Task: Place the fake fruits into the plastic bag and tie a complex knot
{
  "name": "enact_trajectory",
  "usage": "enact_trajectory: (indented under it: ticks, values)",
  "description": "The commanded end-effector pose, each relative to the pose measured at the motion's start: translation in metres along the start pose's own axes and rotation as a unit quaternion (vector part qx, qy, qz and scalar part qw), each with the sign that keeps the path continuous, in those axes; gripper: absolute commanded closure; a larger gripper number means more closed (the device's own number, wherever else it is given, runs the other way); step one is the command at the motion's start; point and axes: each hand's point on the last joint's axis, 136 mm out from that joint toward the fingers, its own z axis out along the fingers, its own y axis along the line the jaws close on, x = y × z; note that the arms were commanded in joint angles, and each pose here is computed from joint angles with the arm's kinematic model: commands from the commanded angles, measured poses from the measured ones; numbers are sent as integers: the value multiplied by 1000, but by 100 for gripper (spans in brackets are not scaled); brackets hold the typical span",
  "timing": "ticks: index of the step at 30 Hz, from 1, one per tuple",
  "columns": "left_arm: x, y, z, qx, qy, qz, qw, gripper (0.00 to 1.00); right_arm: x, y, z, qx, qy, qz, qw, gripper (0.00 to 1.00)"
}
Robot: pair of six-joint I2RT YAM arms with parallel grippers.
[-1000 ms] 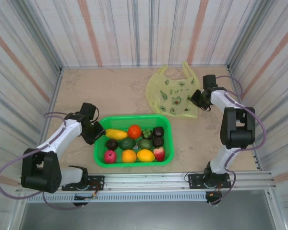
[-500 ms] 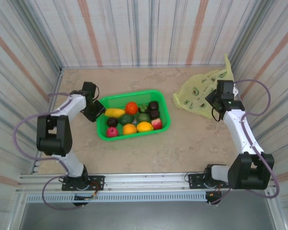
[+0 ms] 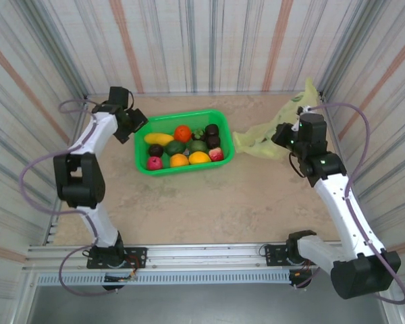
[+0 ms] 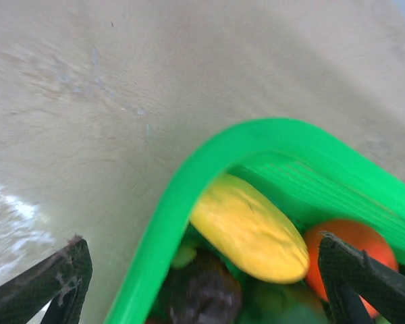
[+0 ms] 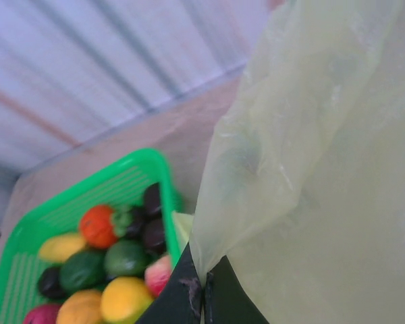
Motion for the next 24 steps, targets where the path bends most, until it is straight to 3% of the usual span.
enact_trajectory:
  ticks: [1,4,8,11,13,16,20,22,24]
  values:
    - [-7,23,-49,-26,-53,19,998,11,-30,73,-28,-100,-42,-121,987,100]
    - [-3,24,-80,-8,-79,23,997,11,-30,127,-53,-176,-50,-190,965,100]
    - [6,13,-111,23,-102,48,993,11,-14,192,-103,-301,-74,-259,915,100]
    - [12,6,-128,36,-118,71,990,11,14,214,-135,-399,-62,-277,872,100]
    - [13,5,-138,42,-130,77,988,11,46,211,-136,-433,-30,-279,857,100]
    - [12,5,-153,52,-147,87,984,12,112,174,-90,-398,57,-252,880,100]
    - [22,-7,-168,87,-145,118,979,12,202,102,-14,-256,201,-212,922,100]
    - [36,-17,-172,114,-136,145,973,12,226,71,9,-186,239,-190,934,100]
    - [54,-27,-168,149,-121,183,964,12,242,55,22,-154,282,-170,932,100]
